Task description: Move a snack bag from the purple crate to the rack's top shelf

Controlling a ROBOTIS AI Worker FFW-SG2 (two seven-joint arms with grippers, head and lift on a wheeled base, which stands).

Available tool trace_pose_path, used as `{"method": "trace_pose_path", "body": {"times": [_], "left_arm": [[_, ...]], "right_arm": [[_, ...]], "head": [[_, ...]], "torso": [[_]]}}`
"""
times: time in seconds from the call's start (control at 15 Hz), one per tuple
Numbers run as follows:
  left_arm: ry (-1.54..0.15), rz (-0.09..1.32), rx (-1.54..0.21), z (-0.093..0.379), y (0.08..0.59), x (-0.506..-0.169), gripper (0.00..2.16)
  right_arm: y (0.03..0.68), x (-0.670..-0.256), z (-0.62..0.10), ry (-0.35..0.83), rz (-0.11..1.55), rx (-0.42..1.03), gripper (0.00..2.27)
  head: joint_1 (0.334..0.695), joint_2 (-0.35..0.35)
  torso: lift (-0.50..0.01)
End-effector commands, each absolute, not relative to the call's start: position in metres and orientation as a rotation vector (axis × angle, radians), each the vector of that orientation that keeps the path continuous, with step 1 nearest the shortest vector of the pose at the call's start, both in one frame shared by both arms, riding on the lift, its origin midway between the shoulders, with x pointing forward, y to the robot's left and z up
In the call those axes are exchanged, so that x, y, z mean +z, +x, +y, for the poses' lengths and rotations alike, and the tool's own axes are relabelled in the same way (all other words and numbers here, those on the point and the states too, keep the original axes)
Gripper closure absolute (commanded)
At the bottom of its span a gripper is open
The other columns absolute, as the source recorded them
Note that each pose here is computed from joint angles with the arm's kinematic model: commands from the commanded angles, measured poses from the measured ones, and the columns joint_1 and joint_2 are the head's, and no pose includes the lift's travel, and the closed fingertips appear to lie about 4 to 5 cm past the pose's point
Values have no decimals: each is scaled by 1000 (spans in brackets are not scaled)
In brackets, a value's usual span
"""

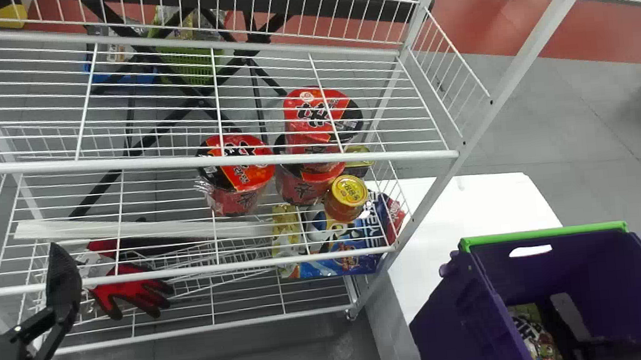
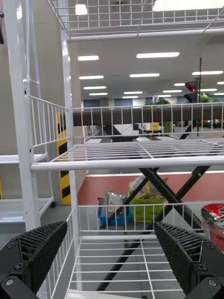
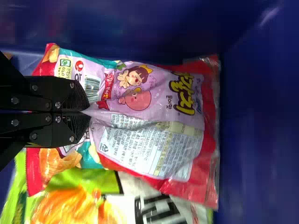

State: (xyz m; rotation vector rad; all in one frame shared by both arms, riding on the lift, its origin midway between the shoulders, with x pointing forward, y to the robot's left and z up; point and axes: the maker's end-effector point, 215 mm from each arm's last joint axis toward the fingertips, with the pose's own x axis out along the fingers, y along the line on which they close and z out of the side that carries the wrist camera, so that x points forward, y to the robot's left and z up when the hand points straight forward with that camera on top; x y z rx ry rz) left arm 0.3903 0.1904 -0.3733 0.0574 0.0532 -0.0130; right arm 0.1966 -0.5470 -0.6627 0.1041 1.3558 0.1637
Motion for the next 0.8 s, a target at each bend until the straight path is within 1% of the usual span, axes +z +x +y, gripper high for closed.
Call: {"method": "trace_pose_path", "body": {"times": [0.0,0.4,0.73], "left_arm": [[58,55,-12,191,393,-376,134],[53,47,-9,192,396,-372,134],[53,42,-9,191,394,-368,134]], "right_arm": [[187,-659,-554,97,1349,148,1959],[188,-651,-555,61,1288,158,1959],[190,-648,-556,56,1275,154,1959]], "head": [[695,-350],[695,-350],[695,-350]], "torso": [[-426],[-402],[-382]]}}
